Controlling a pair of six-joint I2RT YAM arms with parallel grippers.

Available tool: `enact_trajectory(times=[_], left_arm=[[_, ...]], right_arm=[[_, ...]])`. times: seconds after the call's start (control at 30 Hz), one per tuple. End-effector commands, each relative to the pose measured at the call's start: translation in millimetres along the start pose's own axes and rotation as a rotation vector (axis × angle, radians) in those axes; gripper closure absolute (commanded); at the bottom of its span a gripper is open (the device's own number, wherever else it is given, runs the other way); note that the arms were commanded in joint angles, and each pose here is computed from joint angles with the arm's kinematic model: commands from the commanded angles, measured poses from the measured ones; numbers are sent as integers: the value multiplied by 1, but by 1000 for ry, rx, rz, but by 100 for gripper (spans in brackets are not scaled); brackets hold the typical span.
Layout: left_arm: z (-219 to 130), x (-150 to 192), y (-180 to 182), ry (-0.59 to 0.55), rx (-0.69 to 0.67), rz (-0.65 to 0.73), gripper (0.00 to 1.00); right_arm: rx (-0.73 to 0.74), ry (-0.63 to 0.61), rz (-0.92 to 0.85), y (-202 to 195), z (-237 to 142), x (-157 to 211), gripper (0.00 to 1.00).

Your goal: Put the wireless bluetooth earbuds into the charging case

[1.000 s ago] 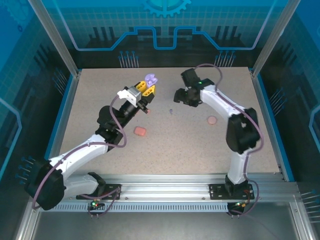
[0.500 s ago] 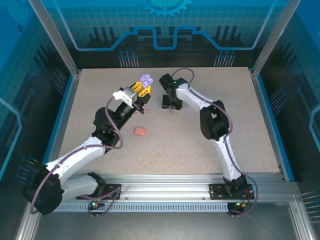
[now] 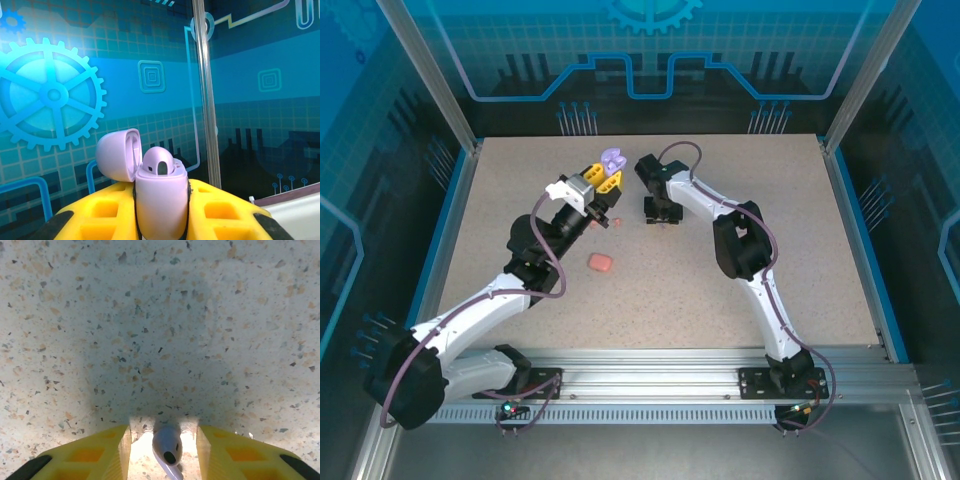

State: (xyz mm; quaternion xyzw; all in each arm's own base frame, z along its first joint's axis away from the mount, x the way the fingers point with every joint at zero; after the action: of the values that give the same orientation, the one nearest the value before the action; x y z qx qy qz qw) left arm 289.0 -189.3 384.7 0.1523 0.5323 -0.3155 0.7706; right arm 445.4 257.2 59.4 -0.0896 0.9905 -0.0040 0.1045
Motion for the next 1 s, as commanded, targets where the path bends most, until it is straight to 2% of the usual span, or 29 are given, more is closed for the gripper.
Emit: enact_trajectory(times=[0.0, 0.27, 0.53, 0.73, 0.97], left_arm=[[2, -3, 2, -13, 3, -21, 100], [7, -1, 2, -4, 8, -29, 100], [9, 1, 1, 6, 19, -39, 100], [10, 3, 1, 11, 21, -47, 100], [12, 2, -1, 14, 35, -62, 100]], right_arm=[[23, 22, -24, -2, 13, 4, 63], [17, 33, -28, -5, 21, 4, 70], [-17, 21, -10, -7, 18, 6, 87], [-74, -53, 25, -11, -9, 4, 89], [-141, -210, 61, -22, -73, 4, 89]])
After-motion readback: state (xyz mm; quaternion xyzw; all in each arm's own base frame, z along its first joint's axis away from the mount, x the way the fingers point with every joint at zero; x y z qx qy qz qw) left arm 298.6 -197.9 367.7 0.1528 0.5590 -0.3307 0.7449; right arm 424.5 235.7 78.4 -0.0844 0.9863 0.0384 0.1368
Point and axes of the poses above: each hand's point on the last joint's axis, 136 mm out from that joint toward the fingers, its own z axis out along the fingers, its own y axis along the line the jaws close on, x = y × z, the point moved 4 cm from there along -z, back along the fingers, and after that the axes turned 13 degrees about -z, right-handed, at the moved point
